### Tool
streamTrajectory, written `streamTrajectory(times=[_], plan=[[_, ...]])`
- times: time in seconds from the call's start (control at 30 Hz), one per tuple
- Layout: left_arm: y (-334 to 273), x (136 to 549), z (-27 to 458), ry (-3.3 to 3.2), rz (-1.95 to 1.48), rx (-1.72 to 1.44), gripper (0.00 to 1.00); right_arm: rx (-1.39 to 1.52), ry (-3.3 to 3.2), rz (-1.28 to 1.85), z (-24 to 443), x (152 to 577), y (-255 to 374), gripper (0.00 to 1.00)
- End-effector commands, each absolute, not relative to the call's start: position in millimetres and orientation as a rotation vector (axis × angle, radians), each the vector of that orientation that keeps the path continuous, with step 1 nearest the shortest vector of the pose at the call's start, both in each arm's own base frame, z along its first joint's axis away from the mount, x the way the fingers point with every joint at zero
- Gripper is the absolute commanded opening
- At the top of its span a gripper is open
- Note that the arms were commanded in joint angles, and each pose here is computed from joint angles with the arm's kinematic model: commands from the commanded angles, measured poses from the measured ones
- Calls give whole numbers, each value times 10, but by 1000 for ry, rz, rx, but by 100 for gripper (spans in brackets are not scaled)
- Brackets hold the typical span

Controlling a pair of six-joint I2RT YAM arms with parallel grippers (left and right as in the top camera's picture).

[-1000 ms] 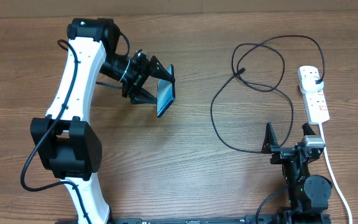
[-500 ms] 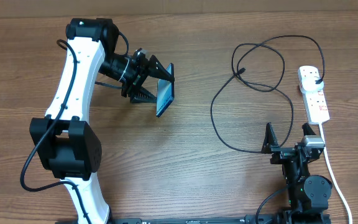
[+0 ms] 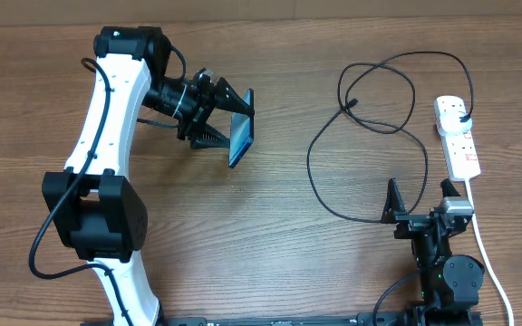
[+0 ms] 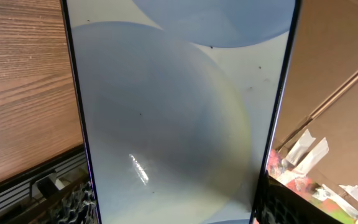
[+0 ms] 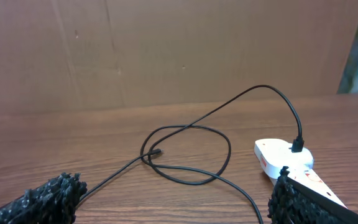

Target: Plug charger to phone and switch on socket

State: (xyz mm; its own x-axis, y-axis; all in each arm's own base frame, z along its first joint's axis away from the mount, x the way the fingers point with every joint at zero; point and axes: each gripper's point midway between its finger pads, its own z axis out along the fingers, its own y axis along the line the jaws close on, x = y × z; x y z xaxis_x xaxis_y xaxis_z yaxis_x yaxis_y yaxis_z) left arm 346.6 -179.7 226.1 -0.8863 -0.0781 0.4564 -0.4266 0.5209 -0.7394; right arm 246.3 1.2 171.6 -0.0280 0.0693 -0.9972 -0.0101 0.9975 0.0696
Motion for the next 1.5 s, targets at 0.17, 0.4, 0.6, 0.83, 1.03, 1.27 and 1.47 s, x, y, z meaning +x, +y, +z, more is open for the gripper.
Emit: streamTrajectory(times=[0.17,0.4,0.6,0.83,1.03,1.27,1.47], plan=[[-1813,3560,2451,-2360,1398,474,66,35,1595,68,1694,2465,31,100],[-1819,3651,2439,-2344,1389,554,65,186,1589,255,1696,2463,75,100],[-1825,3754,2418,-2340,1380,628,64,665,1505,793,1713,2458,160,100],[-1831,3877,2416,-2368,1413,637,66,645,1443,954,1923,2433,300,100],[-1815,3907,2384,-2385,1393,660,66,418,1467,1102,2269,2280,656,99],[-1817,3929,2386,-2396,1404,651,66,343,1488,1143,2869,2277,772,99],[-1820,3962,2391,-2410,1420,638,66,233,1585,1162,3344,2487,943,99]])
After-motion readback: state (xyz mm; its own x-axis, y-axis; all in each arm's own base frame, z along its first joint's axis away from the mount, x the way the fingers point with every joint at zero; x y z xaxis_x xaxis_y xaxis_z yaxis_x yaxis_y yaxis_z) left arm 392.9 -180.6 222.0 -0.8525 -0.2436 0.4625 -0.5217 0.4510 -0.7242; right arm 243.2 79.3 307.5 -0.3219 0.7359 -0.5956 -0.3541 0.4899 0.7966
